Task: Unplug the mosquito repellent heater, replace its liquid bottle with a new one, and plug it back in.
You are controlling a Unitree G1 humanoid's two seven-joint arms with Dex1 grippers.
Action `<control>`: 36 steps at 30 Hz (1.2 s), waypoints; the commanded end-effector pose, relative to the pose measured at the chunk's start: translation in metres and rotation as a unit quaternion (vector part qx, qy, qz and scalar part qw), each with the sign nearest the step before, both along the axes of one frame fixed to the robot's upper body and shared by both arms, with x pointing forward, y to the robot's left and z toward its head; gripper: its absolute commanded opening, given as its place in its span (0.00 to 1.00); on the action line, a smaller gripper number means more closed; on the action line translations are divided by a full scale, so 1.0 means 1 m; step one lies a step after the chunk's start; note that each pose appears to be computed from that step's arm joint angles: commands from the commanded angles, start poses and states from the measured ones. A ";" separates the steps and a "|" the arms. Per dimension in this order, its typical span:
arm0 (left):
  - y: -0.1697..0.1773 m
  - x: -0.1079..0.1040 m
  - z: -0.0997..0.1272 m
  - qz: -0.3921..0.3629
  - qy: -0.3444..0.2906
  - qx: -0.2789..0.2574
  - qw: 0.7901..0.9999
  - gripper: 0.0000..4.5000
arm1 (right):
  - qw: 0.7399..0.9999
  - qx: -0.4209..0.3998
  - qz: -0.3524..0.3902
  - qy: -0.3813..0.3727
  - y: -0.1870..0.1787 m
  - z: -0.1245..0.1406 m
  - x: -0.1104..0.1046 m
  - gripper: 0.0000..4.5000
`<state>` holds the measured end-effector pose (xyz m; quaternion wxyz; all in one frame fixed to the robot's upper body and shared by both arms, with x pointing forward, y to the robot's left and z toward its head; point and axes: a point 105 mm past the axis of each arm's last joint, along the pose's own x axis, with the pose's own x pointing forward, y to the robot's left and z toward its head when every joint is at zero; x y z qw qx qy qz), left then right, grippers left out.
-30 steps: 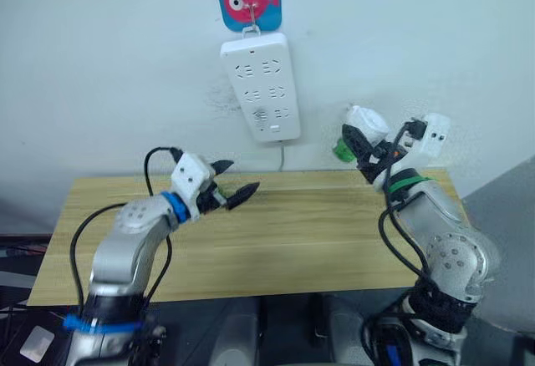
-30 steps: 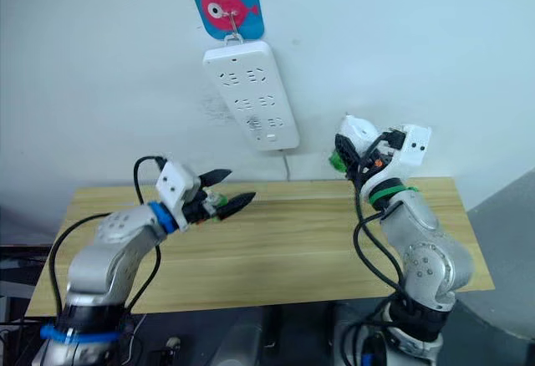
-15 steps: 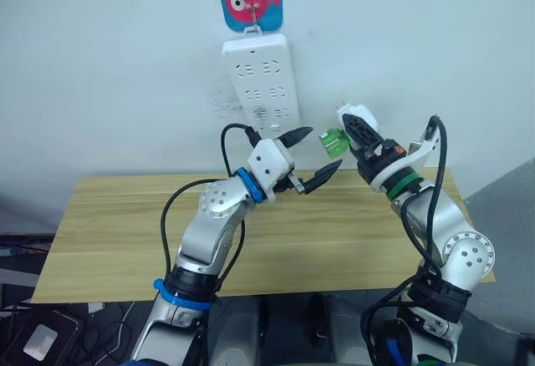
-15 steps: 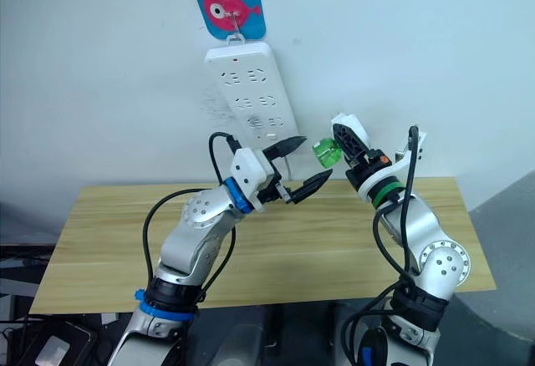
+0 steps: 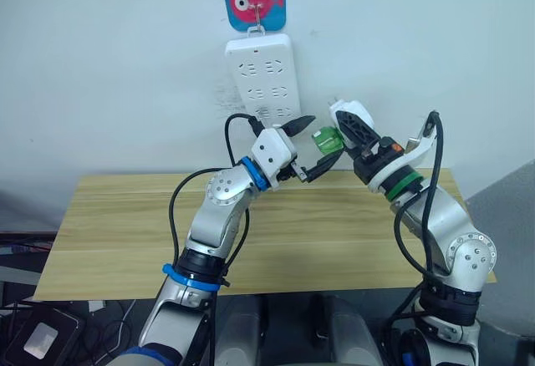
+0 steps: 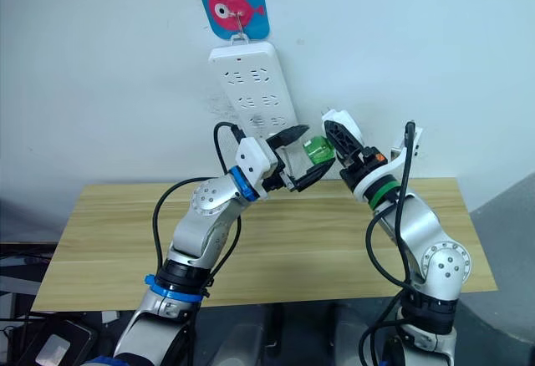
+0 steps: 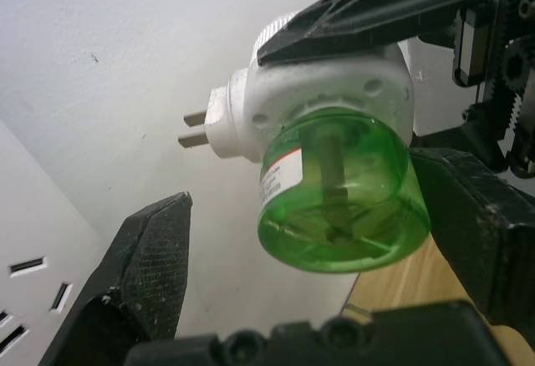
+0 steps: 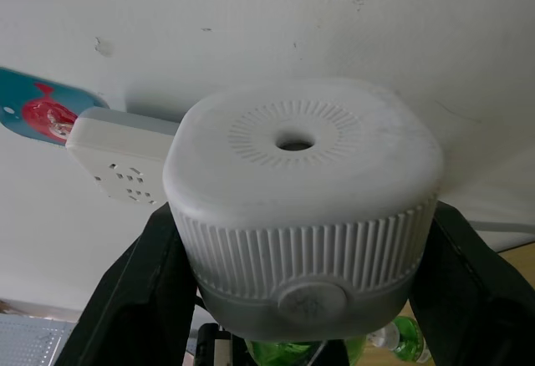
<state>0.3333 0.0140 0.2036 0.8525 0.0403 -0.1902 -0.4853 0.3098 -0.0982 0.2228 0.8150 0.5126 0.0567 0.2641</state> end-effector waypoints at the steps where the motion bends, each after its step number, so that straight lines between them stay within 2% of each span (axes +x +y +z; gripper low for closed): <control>1: -0.002 -0.005 0.008 -0.012 -0.011 -0.016 1.000 0.81 | 0.999 0.004 0.006 -0.036 0.001 0.016 -0.010 0.66; 5: -0.003 -0.005 0.007 -0.016 -0.007 -0.017 1.000 0.53 | 0.999 0.005 0.008 -0.036 0.001 0.016 -0.010 0.66; 6: -0.003 -0.005 0.007 -0.016 -0.007 -0.017 1.000 0.50 | 0.999 0.005 0.008 -0.036 0.001 0.016 -0.010 0.66; 13: -0.001 -0.004 0.006 -0.013 -0.007 -0.017 1.000 0.50 | 0.999 0.008 0.014 -0.038 0.002 0.018 -0.011 0.66; 17: 0.001 -0.003 0.007 -0.012 -0.011 -0.009 1.000 0.50 | 0.999 -0.004 0.032 -0.041 0.006 0.015 -0.012 0.96; 18: 0.002 -0.003 0.007 -0.014 -0.012 -0.006 1.000 0.50 | 0.998 -0.012 0.043 -0.042 0.008 0.013 -0.012 0.99; 24: 0.008 -0.006 0.003 -0.056 -0.012 0.029 0.998 0.50 | 0.988 -0.081 0.131 -0.034 0.005 0.000 -0.010 0.99; 28: 0.011 -0.021 -0.009 -0.125 -0.029 0.101 0.987 0.50 | 0.969 -0.116 0.219 -0.023 -0.007 0.004 -0.012 0.99; 33: 0.018 -0.026 -0.013 -0.154 -0.051 0.143 0.976 0.50 | 0.941 -0.140 0.308 -0.007 -0.011 -0.002 -0.019 0.99; 36: 0.018 -0.025 -0.015 -0.154 -0.065 0.153 0.974 0.50 | 0.929 -0.149 0.337 0.017 -0.015 -0.011 -0.023 0.99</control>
